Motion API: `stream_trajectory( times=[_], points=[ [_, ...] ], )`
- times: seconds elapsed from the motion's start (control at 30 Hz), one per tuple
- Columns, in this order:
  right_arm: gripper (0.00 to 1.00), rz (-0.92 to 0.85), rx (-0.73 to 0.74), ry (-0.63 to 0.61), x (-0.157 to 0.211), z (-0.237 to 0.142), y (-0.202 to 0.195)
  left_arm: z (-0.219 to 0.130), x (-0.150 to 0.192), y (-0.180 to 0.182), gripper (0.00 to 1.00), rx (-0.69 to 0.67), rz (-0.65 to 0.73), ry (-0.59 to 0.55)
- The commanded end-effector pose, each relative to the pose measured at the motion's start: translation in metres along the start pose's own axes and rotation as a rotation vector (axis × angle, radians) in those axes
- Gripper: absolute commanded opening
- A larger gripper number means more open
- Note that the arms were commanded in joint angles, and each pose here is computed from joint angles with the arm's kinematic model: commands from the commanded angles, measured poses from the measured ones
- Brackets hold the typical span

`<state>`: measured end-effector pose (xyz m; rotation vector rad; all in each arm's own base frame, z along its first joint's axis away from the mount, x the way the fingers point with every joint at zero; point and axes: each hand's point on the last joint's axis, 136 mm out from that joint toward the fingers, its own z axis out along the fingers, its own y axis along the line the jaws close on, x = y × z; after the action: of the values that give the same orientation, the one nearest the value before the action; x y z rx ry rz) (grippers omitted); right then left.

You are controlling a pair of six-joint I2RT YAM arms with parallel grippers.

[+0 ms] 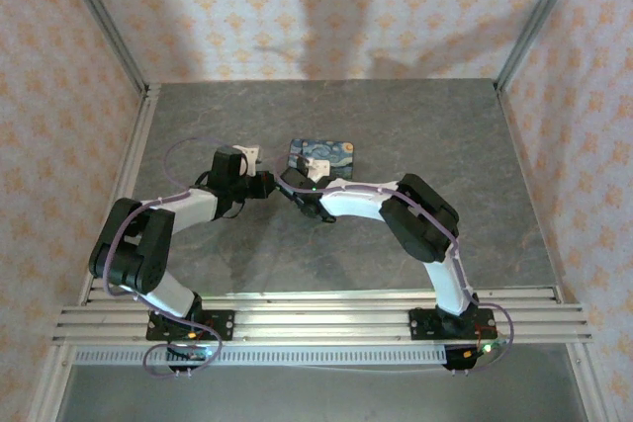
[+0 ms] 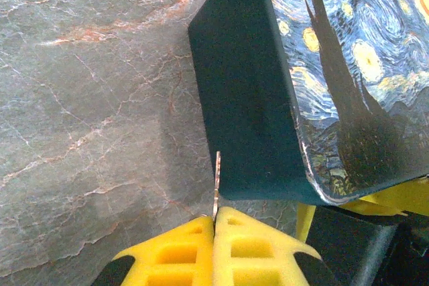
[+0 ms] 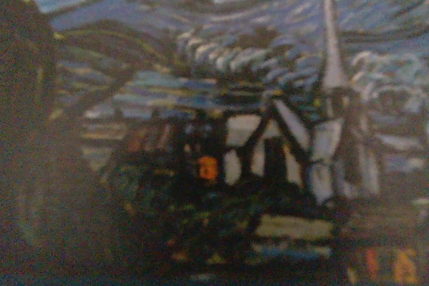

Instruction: Unlock the padlock with the key

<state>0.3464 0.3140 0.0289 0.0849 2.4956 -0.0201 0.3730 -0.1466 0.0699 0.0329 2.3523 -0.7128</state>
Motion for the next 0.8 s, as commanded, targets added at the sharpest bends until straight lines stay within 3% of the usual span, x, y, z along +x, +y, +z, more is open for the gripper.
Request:
stream_trajectory(
  times=[0.0, 0.37, 0.57, 0.77],
  points=[
    [0.52, 0.005, 0.026, -0.006, -0.006, 0.007, -0.003, -0.003, -0.001, 0.001, 0.0, 0.004, 0.023, -0.014],
    [0.37, 0.006, 0.011, 0.073, -0.004, 0.021, -0.007, -0.004, 0.001, 0.001, 0.0, 0.001, 0.026, -0.011],
    [0.21, -0.004, -0.001, 0.112, -0.01, 0.024, -0.01, -0.006, 0.0, 0.002, 0.0, -0.002, 0.033, -0.013],
    [0.11, -0.025, -0.009, 0.144, -0.014, 0.019, -0.011, -0.007, 0.0, 0.001, 0.0, -0.002, 0.037, -0.014]
  ],
)
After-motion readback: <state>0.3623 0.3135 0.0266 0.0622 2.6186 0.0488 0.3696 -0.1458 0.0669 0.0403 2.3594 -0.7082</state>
